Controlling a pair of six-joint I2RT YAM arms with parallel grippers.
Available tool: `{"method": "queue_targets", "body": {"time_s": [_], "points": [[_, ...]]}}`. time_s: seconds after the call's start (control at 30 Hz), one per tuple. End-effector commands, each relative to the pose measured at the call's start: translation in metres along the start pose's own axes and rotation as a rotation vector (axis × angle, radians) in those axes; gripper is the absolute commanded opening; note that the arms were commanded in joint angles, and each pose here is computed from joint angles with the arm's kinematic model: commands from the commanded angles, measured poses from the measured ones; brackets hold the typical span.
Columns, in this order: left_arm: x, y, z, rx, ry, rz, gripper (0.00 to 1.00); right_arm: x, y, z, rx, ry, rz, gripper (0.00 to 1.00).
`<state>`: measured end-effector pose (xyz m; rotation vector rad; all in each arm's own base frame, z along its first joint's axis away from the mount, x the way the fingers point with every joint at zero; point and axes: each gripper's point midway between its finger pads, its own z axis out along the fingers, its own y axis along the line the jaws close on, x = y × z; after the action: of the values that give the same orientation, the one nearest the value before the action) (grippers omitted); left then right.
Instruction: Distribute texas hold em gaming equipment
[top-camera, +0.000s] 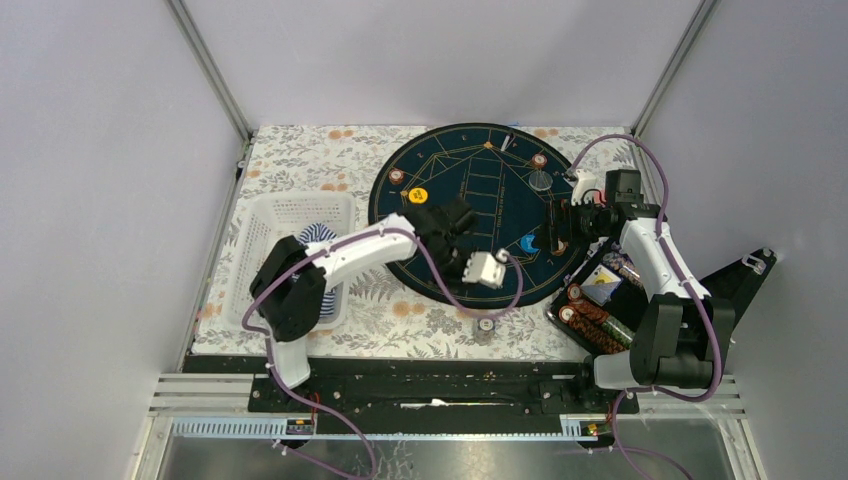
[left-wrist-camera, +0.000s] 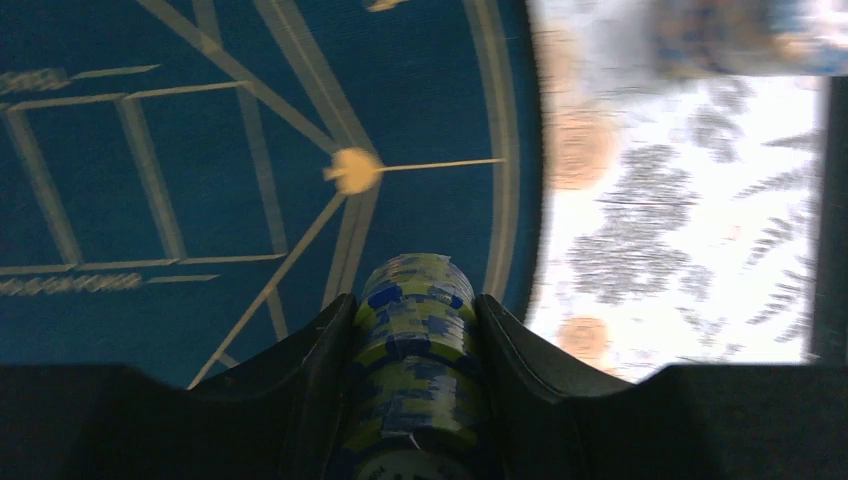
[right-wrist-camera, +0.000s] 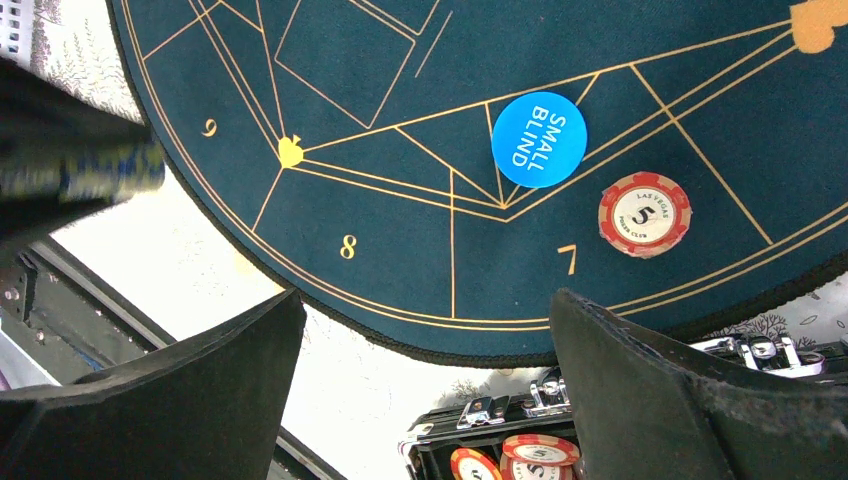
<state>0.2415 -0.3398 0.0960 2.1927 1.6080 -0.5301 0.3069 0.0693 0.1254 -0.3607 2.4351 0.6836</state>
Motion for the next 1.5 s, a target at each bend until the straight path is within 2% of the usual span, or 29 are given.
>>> {"method": "queue_targets", "body": {"time_s": [0.0, 0.13, 0.37, 0.6, 0.77, 0.9, 1.13, 1.3, 1.47], "points": [[0.0, 0.064, -0.019, -0.111, -0.012, -0.049, 0.12, -0.001, 0.007, -0.006, -0.016, -0.01, -0.018, 1.0], [-0.002, 0.115, -0.013, -0.143, -0.023, -0.104, 0.11, 0.0, 0.008, -0.006, -0.018, -0.009, -0.019, 1.0], [0.004, 0.173, 0.014, -0.211, -0.04, -0.149, 0.12, 0.0, 0.006, -0.007, -0.009, -0.016, -0.019, 1.0], [0.008, 0.207, 0.03, -0.285, -0.083, -0.166, 0.12, 0.002, 0.006, -0.008, -0.014, -0.015, -0.017, 1.0], [0.015, 0.212, 0.038, -0.277, -0.091, -0.175, 0.15, 0.002, 0.006, -0.007, -0.016, -0.016, -0.015, 1.0], [0.017, 0.21, 0.04, -0.265, -0.098, -0.184, 0.27, 0.001, 0.006, -0.007, -0.019, -0.017, -0.015, 1.0], [0.002, 0.214, 0.024, -0.293, -0.142, -0.205, 0.64, 0.001, 0.007, -0.008, -0.022, -0.018, -0.013, 1.0], [-0.017, 0.216, -0.009, -0.34, -0.184, -0.229, 0.85, -0.002, 0.01, -0.01, -0.027, -0.028, -0.015, 1.0], [-0.034, 0.213, -0.061, -0.385, -0.265, -0.301, 0.99, -0.01, 0.013, -0.012, -0.036, -0.049, -0.023, 1.0]]}}
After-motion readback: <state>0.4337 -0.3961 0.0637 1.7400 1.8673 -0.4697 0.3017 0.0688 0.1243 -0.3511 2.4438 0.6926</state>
